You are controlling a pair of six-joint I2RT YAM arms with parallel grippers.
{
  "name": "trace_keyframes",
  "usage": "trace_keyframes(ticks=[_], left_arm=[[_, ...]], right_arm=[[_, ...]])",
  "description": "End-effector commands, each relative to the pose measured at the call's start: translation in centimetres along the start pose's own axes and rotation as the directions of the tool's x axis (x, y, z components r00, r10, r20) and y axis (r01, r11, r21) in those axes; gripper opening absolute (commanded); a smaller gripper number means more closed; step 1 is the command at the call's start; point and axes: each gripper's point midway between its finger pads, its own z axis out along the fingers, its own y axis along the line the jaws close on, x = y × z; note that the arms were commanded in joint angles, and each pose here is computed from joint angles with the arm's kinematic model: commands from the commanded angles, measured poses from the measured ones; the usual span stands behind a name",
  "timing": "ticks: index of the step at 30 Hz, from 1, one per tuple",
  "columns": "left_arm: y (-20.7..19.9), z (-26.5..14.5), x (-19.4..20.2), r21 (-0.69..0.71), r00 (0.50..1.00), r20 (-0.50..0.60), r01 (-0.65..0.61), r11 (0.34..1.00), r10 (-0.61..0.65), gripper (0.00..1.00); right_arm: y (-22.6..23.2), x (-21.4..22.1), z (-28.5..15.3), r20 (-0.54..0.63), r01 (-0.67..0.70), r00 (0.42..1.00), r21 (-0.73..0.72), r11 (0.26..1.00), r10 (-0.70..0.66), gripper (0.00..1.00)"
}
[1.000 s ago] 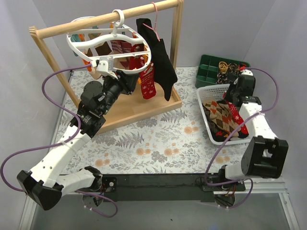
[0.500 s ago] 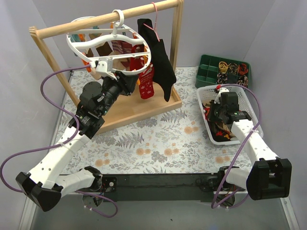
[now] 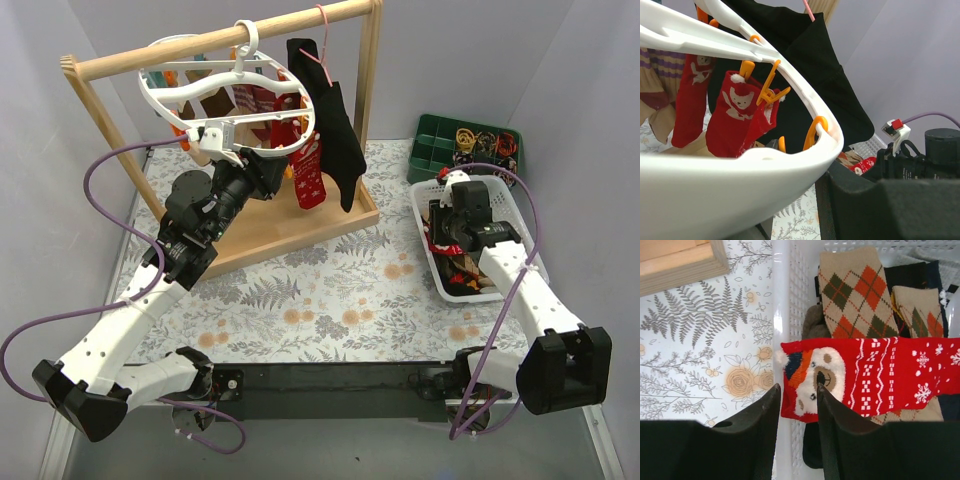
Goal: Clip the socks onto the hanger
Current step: Pick up the sock from the bin.
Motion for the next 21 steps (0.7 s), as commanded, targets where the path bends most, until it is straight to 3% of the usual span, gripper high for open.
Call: trace_keyframes(ticks=[1,8,14,21], left_arm=[[1.9,-1.2,-0.6,-0.090,0.998,-0.011,-0.067,0.994,0.067,0.00],[2.0,-1.1,-0.6,-0.094,0.998,-0.013,-0.068,0.993,0.067,0.00],[2.0,-1.2,-0.5,-0.094,0.998,-0.015,-0.070,0.993,0.068,0.00],[2.0,-1.2,-0.7,-0.096,0.997,-0.012,-0.074,0.993,0.073,0.00]], right_arm=[[-0.8,-1.9,-0.1,0.030,0.043,0.999,0.041,0.998,-0.044,0.42],[0.7,-2.1,0.3,0.025,0.075,0.997,-0.022,0.997,-0.074,0.42],[-0.9,-1.2,1.0,-0.014,0.078,0.997,0.073,0.994,-0.077,0.41],[-2.9,-1.7,0.5,-0.011,0.082,0.997,0.195,0.977,-0.081,0.31]])
